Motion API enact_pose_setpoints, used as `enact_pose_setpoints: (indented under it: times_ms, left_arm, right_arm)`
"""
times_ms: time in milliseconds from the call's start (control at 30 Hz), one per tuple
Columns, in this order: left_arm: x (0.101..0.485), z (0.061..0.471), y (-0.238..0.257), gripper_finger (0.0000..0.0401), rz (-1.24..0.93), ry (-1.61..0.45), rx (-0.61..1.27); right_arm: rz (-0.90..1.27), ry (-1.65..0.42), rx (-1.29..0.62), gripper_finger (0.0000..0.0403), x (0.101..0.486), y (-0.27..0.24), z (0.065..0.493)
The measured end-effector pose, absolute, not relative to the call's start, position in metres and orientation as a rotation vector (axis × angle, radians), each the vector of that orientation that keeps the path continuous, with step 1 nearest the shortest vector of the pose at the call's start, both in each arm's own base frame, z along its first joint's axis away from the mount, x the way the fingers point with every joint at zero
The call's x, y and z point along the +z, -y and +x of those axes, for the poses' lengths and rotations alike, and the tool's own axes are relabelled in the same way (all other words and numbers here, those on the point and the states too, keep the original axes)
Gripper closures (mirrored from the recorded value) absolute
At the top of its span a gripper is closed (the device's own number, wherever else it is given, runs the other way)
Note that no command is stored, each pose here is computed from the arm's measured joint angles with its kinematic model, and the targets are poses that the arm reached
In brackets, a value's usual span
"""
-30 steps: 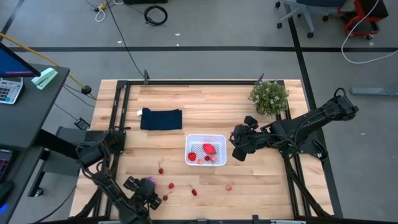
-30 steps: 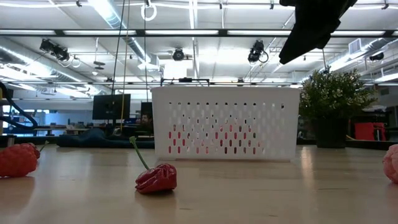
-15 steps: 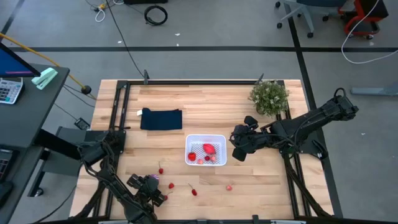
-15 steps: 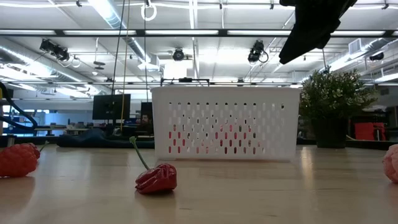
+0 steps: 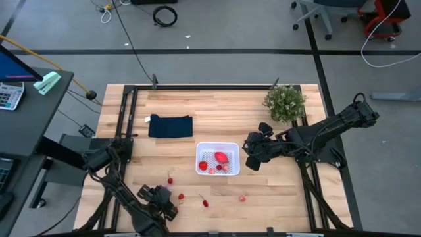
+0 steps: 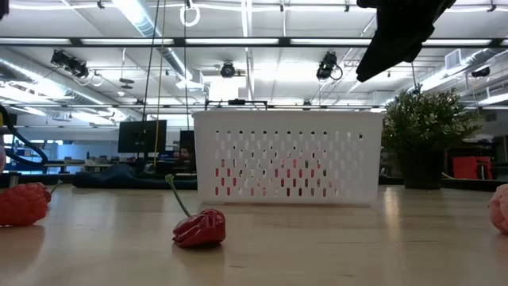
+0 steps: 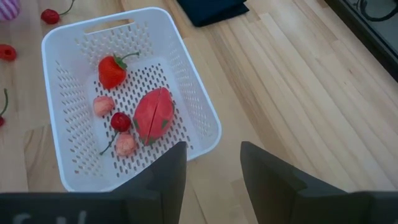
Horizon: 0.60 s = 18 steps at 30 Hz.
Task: Pick and placing Produce into tupperware
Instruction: Put the onion into the white bin
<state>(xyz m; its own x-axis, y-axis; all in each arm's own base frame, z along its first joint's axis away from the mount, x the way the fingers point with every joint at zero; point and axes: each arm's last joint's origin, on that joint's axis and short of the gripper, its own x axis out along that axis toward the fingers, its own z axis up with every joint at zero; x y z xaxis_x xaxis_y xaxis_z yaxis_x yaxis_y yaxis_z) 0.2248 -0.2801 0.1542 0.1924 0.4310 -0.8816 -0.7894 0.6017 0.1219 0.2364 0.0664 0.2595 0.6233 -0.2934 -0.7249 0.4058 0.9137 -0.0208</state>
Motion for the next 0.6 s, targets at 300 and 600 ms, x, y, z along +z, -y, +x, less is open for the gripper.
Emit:
enact_pose_setpoints:
  times_ms: [300, 600]
  left_arm:
    - [0.194, 0.264, 0.283, 0.0154, -0.401, -1.019, 0.748]
    - [0.243, 0.324, 0.247, 0.0150, -0.133, -0.851, 0.644]
  right_arm:
    - [0.150, -0.803, -0.403, 0.0243, 0.260, -0.066, 0.236]
    - [0.159, -0.803, -0.405, 0.0243, 0.259, -0.066, 0.236]
